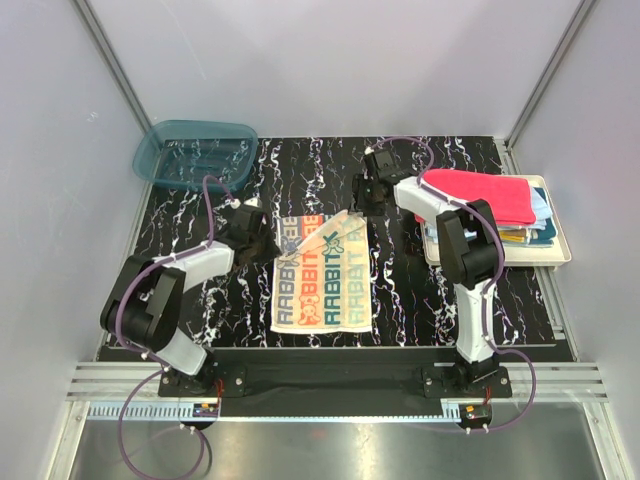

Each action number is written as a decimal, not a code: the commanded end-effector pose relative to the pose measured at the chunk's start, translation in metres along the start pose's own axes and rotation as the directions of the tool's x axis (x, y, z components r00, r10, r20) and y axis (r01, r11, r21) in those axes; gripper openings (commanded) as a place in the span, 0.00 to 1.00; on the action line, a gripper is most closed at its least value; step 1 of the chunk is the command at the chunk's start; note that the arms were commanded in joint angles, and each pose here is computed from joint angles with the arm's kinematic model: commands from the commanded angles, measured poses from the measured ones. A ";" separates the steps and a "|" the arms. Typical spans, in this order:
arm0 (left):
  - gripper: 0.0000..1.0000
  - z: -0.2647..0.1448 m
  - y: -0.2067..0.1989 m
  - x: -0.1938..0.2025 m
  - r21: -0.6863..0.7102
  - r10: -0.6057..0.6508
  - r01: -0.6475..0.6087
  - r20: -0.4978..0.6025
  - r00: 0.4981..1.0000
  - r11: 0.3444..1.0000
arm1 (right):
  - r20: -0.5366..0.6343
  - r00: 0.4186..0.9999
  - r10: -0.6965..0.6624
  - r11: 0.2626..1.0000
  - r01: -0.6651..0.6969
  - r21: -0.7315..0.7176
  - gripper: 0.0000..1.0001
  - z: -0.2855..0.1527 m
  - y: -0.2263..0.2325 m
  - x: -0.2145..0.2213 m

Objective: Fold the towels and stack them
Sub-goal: Fold the towel

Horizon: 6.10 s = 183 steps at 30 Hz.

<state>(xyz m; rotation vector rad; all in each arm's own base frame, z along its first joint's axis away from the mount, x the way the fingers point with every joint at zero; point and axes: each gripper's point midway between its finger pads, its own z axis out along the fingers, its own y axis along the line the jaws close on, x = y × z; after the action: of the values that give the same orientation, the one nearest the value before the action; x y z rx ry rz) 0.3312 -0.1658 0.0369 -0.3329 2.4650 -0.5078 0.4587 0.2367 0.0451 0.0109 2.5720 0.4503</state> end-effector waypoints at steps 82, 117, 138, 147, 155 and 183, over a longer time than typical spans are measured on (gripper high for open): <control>0.12 -0.055 0.010 0.047 0.082 -0.003 0.004 -0.011 1.000 0.997 | 0.016 1.000 0.007 0.997 -0.006 -0.078 0.34 -0.051 0.028 0.101; 0.00 -0.132 -0.026 0.017 0.207 0.015 -0.031 0.078 0.997 0.978 | 0.160 0.986 0.053 0.984 -0.024 -0.176 0.00 -0.170 0.032 0.107; 0.00 -0.117 -0.013 0.055 0.211 0.003 -0.001 -0.011 1.000 0.978 | 0.087 0.993 0.083 0.980 -0.066 -0.189 0.00 -0.161 0.023 0.160; 0.02 -0.103 0.003 0.090 0.194 -0.009 0.028 -0.100 0.995 0.981 | 0.038 0.995 0.096 0.977 -0.087 -0.193 0.04 -0.148 0.011 0.193; 0.00 -0.104 0.011 0.099 0.179 -0.014 0.032 -0.103 0.995 0.983 | 0.041 0.995 0.095 0.975 -0.085 -0.205 0.03 -0.150 0.010 0.196; 0.22 -0.123 0.008 0.100 0.204 -0.029 0.050 -0.103 0.994 0.978 | 0.013 0.994 0.105 0.976 -0.100 -0.192 0.23 -0.152 0.001 0.211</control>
<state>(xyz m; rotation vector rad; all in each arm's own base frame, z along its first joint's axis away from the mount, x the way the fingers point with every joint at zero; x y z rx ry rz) 0.1742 -0.1491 0.0695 -0.2916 2.5101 -0.7355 0.2002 0.2047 0.0659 0.0787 2.5167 0.7056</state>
